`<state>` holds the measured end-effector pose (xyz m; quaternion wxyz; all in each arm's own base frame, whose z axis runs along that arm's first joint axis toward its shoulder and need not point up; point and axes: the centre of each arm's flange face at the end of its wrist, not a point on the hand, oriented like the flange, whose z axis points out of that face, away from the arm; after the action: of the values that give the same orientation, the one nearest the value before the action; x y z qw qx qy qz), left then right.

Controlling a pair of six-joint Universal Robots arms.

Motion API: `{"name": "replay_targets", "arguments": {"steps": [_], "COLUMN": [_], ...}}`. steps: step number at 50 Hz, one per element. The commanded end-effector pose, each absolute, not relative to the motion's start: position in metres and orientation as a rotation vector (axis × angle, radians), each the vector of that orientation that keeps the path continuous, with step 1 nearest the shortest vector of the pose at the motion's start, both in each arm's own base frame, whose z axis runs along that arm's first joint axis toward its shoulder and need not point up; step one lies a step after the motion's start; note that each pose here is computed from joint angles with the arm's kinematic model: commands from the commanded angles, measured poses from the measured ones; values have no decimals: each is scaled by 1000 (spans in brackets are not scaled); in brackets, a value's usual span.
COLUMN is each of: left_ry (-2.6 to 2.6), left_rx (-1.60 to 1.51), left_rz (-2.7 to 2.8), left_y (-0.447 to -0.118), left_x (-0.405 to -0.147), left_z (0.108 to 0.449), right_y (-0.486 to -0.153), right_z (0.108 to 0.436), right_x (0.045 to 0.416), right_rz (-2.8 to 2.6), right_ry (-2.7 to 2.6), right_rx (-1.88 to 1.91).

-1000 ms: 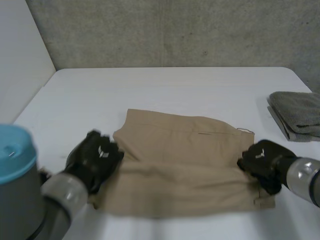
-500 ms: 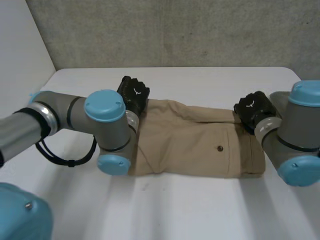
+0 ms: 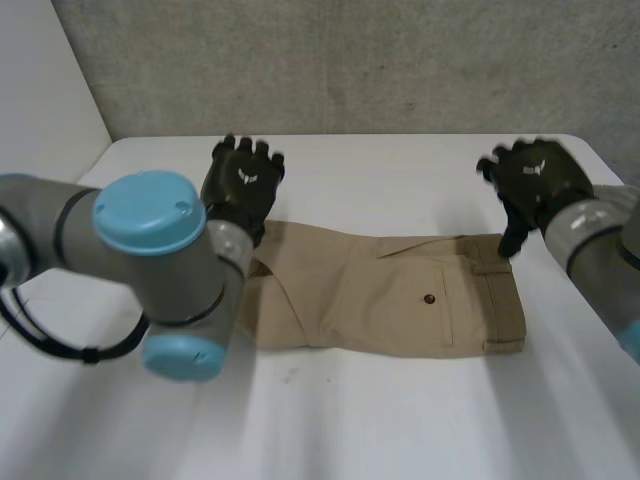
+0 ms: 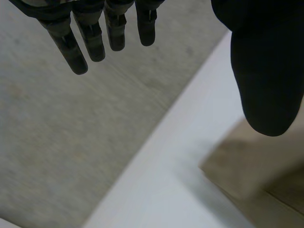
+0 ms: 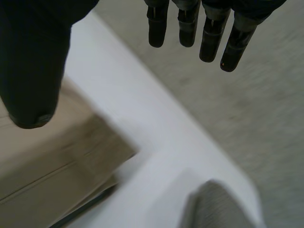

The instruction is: Fold the laundry.

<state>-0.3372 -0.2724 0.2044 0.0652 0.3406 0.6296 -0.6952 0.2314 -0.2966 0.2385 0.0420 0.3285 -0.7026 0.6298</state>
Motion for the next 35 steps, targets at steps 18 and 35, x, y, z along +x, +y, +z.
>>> {"name": "replay_targets", "arguments": {"steps": [18, 35], "left_ry": [2180, 2206], "left_rx": [1036, 938], "left_rz": [-1750, -1713], "left_y": [-262, -272], "left_x": [-282, -270], "left_z": [141, 138], "right_y": [-253, -267], "right_z": [143, 130], "right_x": [210, 205], "right_rz": [1690, 1739], "right_ry": [-2452, -2392], "right_rx": [1167, 1126]}}
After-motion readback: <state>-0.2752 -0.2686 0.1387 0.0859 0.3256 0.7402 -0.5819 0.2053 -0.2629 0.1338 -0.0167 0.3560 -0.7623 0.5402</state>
